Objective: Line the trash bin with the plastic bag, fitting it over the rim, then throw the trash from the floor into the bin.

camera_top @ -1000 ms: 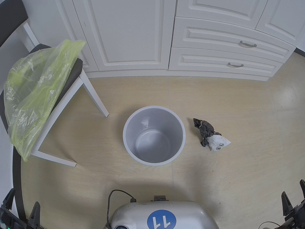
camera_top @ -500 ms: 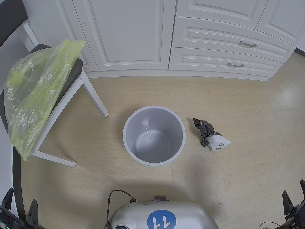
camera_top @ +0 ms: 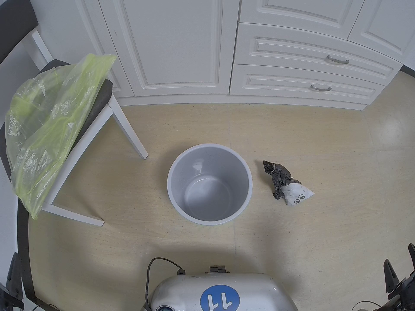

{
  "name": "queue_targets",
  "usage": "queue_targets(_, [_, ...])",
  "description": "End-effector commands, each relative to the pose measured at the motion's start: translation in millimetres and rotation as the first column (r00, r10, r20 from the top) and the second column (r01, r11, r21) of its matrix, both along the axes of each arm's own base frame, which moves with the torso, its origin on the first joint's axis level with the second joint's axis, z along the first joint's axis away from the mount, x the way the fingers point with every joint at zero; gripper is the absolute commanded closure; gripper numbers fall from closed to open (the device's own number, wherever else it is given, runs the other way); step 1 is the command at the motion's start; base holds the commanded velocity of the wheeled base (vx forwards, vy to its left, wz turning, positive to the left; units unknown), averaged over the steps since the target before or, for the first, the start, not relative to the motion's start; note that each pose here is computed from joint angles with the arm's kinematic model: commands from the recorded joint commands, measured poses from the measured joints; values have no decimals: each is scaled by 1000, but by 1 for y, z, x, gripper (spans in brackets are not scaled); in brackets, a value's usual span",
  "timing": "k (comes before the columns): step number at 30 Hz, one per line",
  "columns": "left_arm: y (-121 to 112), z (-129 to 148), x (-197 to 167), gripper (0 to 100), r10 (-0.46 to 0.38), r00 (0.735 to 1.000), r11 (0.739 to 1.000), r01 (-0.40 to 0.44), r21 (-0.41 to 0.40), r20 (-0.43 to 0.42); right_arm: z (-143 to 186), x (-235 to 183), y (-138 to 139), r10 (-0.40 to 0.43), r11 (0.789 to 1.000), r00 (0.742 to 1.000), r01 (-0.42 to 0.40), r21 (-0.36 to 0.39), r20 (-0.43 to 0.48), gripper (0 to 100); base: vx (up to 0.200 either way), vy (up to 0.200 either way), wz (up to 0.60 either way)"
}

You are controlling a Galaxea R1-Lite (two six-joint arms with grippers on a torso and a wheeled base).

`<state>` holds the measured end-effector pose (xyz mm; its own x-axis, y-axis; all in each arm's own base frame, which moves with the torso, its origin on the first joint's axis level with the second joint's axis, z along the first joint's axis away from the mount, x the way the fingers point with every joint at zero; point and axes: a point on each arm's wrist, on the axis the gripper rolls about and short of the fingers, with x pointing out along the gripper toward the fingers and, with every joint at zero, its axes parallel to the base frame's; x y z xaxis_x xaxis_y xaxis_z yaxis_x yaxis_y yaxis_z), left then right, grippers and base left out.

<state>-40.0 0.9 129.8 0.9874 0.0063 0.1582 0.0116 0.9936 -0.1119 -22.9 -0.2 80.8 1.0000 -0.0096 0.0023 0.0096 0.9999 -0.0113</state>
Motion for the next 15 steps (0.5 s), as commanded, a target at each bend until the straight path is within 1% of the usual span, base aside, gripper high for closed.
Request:
queue_targets(1, [2,18,-3,0,37,999,999,-36,17,-31,-5,0,0,3,1000,1000,-3,-12,1,0,0,0,0])
queue_targets(3, [4,30,4,0,26,997,999,-25,20,-67,-5,0,0,3,1000,1000,-3,-7,2,0,0,0,0])
queue_targets(4, [5,35,7,0,36,996,999,-34,21,-84,-3,0,0,2,1000,1000,-2,-6,10,0,0,0,0])
queue_targets(5, [5,40,12,0,59,992,998,-56,24,-110,5,-2,0,2,1000,999,-2,10,50,0,0,0,0])
queue_targets(6, [5,43,19,0,89,985,996,-84,34,-148,21,-7,0,11,998,992,-18,53,124,0,0,0,0])
queue_targets(7, [5,45,22,0,103,981,994,-98,40,-164,29,-9,0,19,997,989,-30,76,148,0,0,0,0])
queue_targets(8, [5,49,34,0,139,966,989,-125,74,-218,52,-14,1,45,990,980,-70,123,195,0,0,0,0])
queue_targets(9, [4,53,42,0,157,955,985,-133,110,-252,63,-14,1,65,989,980,-88,118,188,0,0,0,0])
queue_targets(11, [3,58,55,0,171,939,976,-120,179,-300,79,-9,3,123,989,980,-133,59,155,0,0,0,0])
queue_targets(12, [3,62,61,0,179,932,969,-111,223,-316,89,-2,3,159,987,980,-161,6,120,0,0,0,0])
queue_targets(14, [2,68,69,0,190,924,955,-95,279,-333,99,8,4,183,983,980,-180,-47,82,0,0,0,0])
queue_targets(15, [1,77,81,0,205,913,938,-80,337,-353,108,20,4,186,979,982,-182,-86,41,0,0,0,0])
